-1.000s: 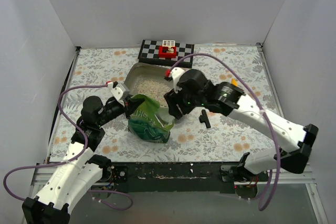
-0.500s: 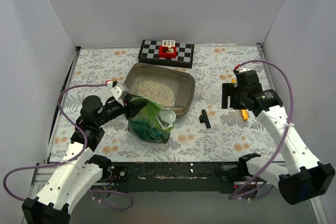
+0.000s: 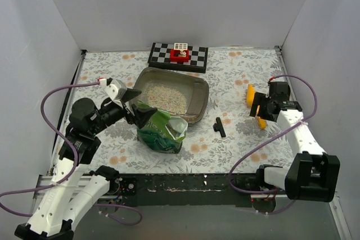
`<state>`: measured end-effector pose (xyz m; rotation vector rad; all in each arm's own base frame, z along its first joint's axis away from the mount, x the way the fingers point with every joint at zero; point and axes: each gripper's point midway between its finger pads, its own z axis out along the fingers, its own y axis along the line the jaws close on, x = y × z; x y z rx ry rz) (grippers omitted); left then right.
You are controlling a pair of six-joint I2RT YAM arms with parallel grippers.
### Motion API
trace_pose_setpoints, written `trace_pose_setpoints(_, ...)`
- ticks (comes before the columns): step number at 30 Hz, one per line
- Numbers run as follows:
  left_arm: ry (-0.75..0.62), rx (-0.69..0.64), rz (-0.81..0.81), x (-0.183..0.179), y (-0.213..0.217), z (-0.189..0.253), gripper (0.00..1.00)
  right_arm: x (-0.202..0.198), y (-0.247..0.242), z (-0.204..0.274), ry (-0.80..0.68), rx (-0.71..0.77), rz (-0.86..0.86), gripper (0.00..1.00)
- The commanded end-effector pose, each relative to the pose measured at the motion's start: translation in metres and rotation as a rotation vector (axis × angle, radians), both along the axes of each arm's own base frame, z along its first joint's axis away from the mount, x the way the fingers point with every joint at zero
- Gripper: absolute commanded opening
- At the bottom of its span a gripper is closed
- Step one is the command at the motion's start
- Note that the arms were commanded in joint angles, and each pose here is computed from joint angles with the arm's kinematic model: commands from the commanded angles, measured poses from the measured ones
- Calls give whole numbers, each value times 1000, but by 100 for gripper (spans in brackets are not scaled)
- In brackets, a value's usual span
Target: Fill the litter box with clean litter
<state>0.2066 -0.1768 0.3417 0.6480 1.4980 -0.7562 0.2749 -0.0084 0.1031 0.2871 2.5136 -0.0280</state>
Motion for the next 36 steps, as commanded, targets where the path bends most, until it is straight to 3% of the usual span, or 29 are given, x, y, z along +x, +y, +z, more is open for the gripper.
trace_pose_setpoints(1,76,-43,40,-1,2,24,98,28,-1,-4,-40,27,65,85)
trace_pose_setpoints(4,88,-89,15,-5,-3,46,98,32,-7,-17,-6,53,55,84)
trace_pose_setpoints(9,117,-138,-78,-14,-21,45,98,39,-2,-41,64,134,84,80)
trace_pose_setpoints(18,139,-68,-25,-4,-23,30,98,34,-5,-72,162,156,69,69)
trace_pose_setpoints(25,193,-73,26,9,-24,37,98,32,-25,-86,238,68,1,48)
trace_pose_setpoints(27,211,-68,38,13,-24,39,98,26,-27,-94,278,59,-14,37)
trace_pose_setpoints(31,269,-81,37,19,-30,44,98,29,-30,-91,281,49,-17,2)
trace_pose_setpoints(36,344,-78,7,23,-40,42,98,49,-8,-48,151,42,72,1)
